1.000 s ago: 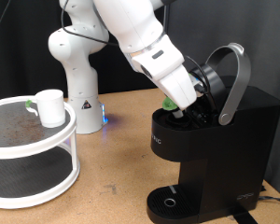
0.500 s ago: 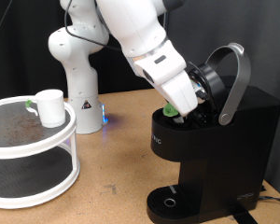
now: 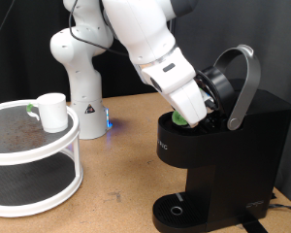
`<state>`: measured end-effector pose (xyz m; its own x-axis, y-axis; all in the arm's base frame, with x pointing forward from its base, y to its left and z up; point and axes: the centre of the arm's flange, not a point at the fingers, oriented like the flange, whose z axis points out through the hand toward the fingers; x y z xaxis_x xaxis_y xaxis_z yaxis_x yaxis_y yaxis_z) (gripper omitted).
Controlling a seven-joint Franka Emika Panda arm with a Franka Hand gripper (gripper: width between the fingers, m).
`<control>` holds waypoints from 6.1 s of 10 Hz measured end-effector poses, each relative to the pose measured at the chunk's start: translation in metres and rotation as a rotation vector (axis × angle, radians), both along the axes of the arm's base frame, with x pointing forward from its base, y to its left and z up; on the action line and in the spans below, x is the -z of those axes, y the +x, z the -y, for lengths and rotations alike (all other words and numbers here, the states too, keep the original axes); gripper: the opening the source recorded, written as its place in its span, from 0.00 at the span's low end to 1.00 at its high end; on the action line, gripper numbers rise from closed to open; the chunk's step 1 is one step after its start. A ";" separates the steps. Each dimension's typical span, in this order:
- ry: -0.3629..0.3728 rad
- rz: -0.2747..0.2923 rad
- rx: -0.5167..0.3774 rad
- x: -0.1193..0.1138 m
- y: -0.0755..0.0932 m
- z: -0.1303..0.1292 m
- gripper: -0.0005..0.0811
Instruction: Make a cup of coffee with the keurig machine
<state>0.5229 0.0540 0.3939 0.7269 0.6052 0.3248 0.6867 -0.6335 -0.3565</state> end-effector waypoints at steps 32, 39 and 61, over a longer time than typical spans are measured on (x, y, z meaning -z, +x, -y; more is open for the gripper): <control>0.123 0.051 -0.038 -0.056 -0.014 0.027 0.99; 0.287 0.134 0.003 -0.140 -0.044 0.085 0.99; 0.324 0.178 -0.043 -0.164 -0.013 -0.134 0.99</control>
<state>0.5100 0.1881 0.5574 0.6180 0.4790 0.6234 0.7795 -0.4763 -0.4068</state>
